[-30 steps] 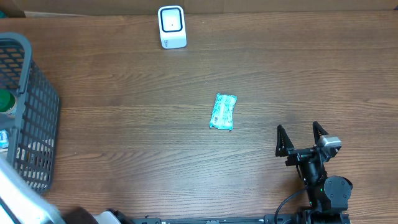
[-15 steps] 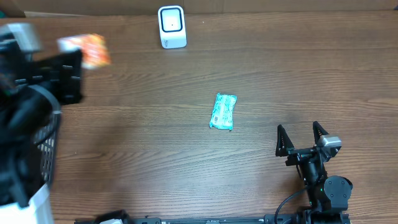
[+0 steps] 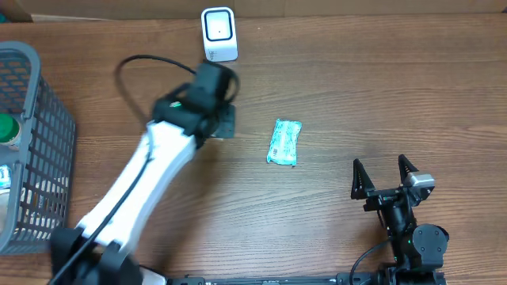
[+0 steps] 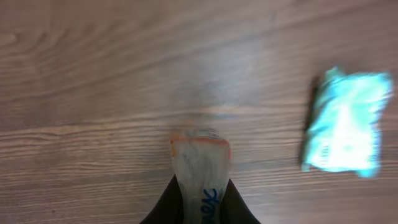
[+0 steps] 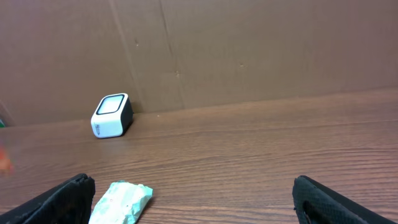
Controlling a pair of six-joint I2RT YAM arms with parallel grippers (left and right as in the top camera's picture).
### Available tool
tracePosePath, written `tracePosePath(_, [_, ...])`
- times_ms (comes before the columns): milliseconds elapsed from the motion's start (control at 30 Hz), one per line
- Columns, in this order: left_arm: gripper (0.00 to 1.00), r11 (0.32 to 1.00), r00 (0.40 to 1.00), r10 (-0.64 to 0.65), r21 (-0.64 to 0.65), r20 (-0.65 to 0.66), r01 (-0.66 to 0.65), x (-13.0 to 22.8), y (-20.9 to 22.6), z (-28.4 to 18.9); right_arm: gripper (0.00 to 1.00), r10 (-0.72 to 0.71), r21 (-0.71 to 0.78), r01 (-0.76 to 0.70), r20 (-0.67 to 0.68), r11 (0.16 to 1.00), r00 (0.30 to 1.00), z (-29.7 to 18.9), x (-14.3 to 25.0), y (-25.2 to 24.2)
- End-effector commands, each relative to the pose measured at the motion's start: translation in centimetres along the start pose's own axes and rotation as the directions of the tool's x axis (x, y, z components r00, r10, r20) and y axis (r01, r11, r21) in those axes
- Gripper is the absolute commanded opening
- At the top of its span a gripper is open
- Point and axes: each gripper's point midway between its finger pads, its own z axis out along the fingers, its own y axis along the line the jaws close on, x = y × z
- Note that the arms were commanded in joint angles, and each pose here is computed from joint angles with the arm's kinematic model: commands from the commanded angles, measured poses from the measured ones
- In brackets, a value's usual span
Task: Scan the item barcode
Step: 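Carry the white pack to the table beside the green packet, then release the white pack and withdraw the left gripper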
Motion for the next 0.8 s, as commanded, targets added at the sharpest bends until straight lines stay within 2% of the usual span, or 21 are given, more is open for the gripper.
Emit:
tracePosePath(0, [0.04, 0.988, 0.997, 0.054, -0.139, -0.058, -0.061, 1.4, -0.4, 4.0, 1.00, 0.000, -0.002, 0.000, 0.002, 1.000, 1.000, 0.0, 0.2, 0.0])
tracePosePath(100, [0.07, 0.987, 0.993, 0.072, -0.139, -0.096, -0.085, 2.4, -1.9, 6.4, 1.00, 0.000, -0.002, 0.000, 0.002, 1.000, 1.000, 0.0, 0.2, 0.0])
tracePosePath(133, [0.15, 0.988, 0.993, 0.061, -0.135, -0.100, -0.074, 2.6, -2.4, 6.9, 1.00, 0.000, -0.002, 0.000, 0.002, 1.000, 1.000, 0.0, 0.2, 0.0])
tracePosePath(167, [0.32, 0.992, 0.994, 0.048, -0.108, -0.098, -0.059, 2.6, -3.4, 7.4, 1.00, 0.000, -0.002, 0.000, 0.002, 1.000, 1.000, 0.0, 0.2, 0.0])
tracePosePath(267, [0.63, 0.998, 0.996, 0.043, -0.044, -0.076, -0.046, 1.9, -4.8, 7.1, 1.00, 0.000, -0.002, 0.000, 0.002, 1.000, 1.000, 0.0, 0.2, 0.0])
tracePosePath(333, [0.73, 0.999, 0.999, 0.029, -0.017, -0.034, -0.030, -0.2, -5.3, 5.5, 1.00, 0.000, -0.002, 0.000, 0.002, 1.000, 1.000, 0.0, 0.2, 0.0])
tracePosePath(400, [0.76, 1.000, 1.000, 0.017, -0.007, -0.003, -0.017, -1.8, -5.4, 3.8, 1.00, 0.000, -0.002, 0.000, 0.002, 1.000, 1.000, 0.0, 0.2, 0.0])
tracePosePath(567, [0.76, 0.999, 0.993, -0.046, 0.022, 0.111, 0.044, -7.3, -3.9, -3.2, 1.00, 0.000, -0.002, 0.000, 0.002, 1.000, 1.000, 0.0, 0.2, 0.0])
tracePosePath(667, [0.76, 0.995, 0.975, -0.094, 0.036, 0.199, 0.089, -10.1, -1.6, -8.0, 1.00, 0.000, -0.001, 0.000, 0.002, 1.000, 1.000, 0.0, 0.2, 0.0])
tracePosePath(767, [0.76, 0.983, 0.940, -0.184, 0.033, 0.288, 0.182, -12.2, 2.8, -12.8, 1.00, 0.000, -0.002, 0.000, 0.002, 1.000, 1.000, 0.0, 0.2, 0.0])
